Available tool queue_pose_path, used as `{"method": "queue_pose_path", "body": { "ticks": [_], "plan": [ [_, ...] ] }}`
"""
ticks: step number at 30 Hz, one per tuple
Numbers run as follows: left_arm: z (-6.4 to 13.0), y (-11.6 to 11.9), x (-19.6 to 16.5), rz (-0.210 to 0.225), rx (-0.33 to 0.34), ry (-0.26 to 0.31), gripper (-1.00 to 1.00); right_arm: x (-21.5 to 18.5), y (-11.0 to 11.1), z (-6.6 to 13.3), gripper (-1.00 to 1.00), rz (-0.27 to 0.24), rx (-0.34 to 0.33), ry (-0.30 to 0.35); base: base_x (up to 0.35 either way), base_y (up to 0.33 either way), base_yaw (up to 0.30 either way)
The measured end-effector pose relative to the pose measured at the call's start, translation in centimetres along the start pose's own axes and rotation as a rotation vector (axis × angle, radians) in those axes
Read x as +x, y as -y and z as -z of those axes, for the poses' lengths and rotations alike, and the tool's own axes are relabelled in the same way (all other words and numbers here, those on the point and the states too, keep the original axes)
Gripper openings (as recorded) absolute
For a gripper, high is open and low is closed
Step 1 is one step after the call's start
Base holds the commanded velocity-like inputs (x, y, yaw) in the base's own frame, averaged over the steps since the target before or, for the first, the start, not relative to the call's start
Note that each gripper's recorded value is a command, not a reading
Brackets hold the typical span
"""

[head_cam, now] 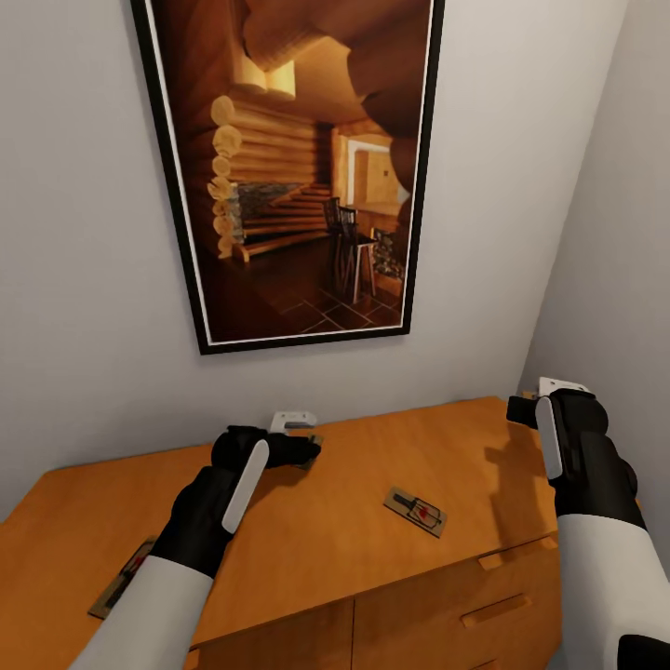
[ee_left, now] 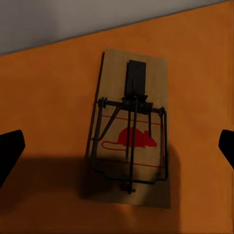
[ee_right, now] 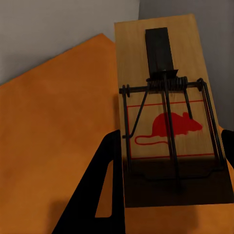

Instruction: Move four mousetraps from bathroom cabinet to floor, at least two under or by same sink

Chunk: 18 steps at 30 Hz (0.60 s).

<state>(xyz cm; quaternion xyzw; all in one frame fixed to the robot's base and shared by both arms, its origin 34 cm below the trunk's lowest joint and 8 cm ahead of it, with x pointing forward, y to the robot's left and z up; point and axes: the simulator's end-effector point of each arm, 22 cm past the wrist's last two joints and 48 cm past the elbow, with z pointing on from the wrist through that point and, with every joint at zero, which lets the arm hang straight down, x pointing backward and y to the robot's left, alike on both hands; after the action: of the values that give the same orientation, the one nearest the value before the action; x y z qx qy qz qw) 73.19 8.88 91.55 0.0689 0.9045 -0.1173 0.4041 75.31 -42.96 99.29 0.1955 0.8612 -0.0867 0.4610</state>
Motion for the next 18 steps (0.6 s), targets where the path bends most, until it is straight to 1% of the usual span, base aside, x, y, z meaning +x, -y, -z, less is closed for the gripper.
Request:
{"method": "queue_pose_path", "body": {
  "ticks": [4, 5, 8, 15, 18],
  "plan": [
    [0.0, 0.3, 0.0, -0.007, 0.003, 0.001, 1.00, 0.0, 0.0, 0.0, -1.00, 0.000, 0.000, 0.000, 0.000, 0.000, 0.000],
    [0.1, 0.9, -0.1, -0.027, 0.006, 0.005, 1.00, 0.0, 0.0, 0.0, -1.00, 0.000, 0.000, 0.000, 0.000, 0.000, 0.000],
    [0.2, 1.3, -0.1, -0.049, -0.002, 0.007, 1.00, 0.0, 0.0, 0.0, -1.00, 0.000, 0.000, 0.000, 0.000, 0.000, 0.000],
    [0.2, 1.2, 0.0, -0.096, -0.060, 0.007, 1.00, 0.0, 0.0, 0.0, -1.00, 0.000, 0.000, 0.000, 0.000, 0.000, 0.000],
    [0.2, 1.1, 0.0, -0.107, -0.078, 0.008, 1.00, 0.0, 0.0, 0.0, -1.00, 0.000, 0.000, 0.000, 0.000, 0.000, 0.000]
  ]
}}
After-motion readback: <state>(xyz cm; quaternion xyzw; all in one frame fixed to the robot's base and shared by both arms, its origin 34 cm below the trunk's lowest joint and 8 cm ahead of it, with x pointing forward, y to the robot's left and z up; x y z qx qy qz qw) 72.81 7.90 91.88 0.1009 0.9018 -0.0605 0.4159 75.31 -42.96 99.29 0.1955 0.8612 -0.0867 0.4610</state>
